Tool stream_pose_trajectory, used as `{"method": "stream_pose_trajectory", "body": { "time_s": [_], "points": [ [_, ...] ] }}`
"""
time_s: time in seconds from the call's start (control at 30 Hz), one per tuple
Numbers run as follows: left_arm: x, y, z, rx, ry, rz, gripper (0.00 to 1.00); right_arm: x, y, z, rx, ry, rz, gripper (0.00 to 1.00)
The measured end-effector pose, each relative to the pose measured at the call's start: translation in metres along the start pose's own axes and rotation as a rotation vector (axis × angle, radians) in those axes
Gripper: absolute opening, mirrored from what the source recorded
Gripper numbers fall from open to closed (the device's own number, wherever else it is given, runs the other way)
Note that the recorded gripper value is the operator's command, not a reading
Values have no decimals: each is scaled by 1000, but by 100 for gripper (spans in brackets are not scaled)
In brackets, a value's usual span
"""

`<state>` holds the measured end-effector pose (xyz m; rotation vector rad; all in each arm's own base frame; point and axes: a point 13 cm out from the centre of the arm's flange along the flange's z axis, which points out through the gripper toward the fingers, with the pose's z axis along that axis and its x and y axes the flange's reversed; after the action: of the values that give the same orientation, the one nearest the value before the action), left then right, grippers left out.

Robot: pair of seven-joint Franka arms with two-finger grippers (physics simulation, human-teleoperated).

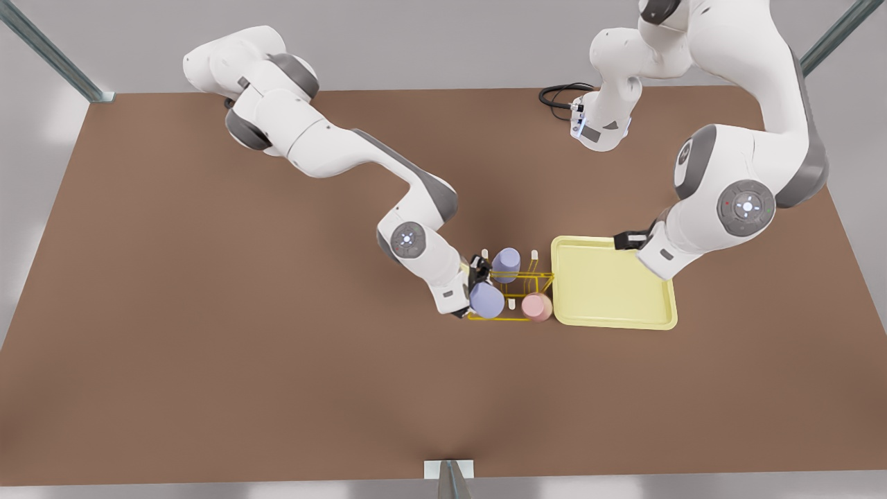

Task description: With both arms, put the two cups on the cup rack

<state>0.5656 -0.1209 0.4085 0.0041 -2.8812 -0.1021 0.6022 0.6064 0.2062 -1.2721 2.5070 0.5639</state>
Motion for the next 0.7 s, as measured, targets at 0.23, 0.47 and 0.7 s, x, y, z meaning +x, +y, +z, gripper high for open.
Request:
{"method": "stream_pose_trajectory", "body": {
  "time_s": [0.23, 0.47, 0.7],
  "points": [
    [3, 6, 1, 5, 18, 59, 100, 0, -5, 5, 9, -9, 9, 85],
    [3, 8, 4, 4, 29, 103, 100, 2, -4, 10, 11, -8, 13, 100],
    [3, 9, 5, 1, 33, 134, 100, -20, -5, -12, 24, -54, 11, 100]
  ]
}}
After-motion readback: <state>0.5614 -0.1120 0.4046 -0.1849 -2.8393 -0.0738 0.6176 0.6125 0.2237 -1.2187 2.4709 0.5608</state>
